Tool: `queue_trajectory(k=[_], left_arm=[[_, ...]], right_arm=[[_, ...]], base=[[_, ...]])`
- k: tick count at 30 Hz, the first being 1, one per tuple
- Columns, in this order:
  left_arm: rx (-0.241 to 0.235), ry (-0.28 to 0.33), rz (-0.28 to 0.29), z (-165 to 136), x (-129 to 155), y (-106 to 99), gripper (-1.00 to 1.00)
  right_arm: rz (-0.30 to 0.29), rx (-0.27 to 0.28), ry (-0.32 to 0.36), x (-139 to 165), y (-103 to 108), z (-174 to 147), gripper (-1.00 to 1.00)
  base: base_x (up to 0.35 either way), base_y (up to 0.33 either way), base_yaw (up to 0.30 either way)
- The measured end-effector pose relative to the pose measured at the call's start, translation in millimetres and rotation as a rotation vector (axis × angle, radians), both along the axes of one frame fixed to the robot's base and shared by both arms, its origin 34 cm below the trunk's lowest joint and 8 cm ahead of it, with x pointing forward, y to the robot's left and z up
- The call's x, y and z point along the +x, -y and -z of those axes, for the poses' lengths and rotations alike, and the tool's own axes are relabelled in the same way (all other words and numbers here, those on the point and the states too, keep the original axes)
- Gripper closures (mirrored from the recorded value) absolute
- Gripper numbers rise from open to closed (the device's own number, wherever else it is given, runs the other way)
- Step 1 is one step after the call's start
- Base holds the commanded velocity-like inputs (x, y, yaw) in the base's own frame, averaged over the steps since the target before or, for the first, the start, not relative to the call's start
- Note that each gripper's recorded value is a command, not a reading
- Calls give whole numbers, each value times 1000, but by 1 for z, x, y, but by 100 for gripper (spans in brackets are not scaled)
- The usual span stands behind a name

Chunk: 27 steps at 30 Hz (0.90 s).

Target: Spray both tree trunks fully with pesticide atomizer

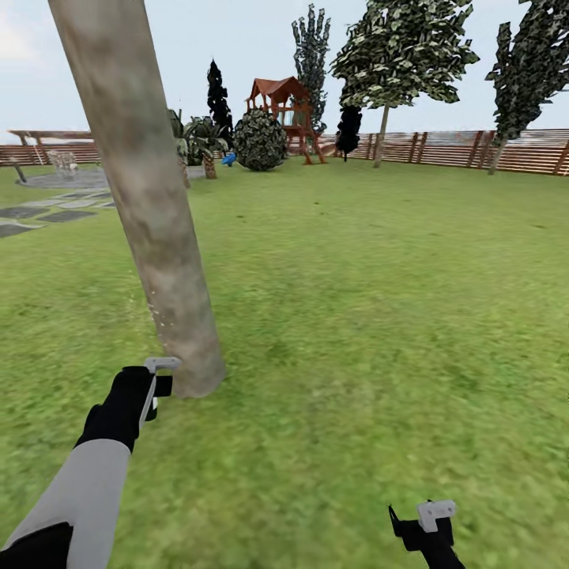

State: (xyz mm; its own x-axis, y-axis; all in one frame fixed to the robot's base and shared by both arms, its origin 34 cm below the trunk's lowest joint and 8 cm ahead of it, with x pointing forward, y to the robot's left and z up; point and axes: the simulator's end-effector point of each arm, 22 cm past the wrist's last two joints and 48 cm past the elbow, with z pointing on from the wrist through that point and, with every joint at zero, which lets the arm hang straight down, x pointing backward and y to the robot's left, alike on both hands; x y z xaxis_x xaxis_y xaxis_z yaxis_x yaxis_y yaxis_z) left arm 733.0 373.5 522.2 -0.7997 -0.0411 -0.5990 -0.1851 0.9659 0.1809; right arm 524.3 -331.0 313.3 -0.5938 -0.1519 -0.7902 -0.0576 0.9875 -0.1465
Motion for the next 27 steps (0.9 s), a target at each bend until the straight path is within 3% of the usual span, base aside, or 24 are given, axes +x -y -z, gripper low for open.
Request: queue_trajectory(k=[14, 27], left_arm=[[2, 0, 1, 0, 0, -1, 100], [3, 0, 0, 0, 0, -2, 100]], right_arm=[[-1, 0, -1, 0, -1, 0, -100], [-2, 2, -2, 0, -2, 0, -100]], base=[[121, -275, 7], [26, -274, 250]])
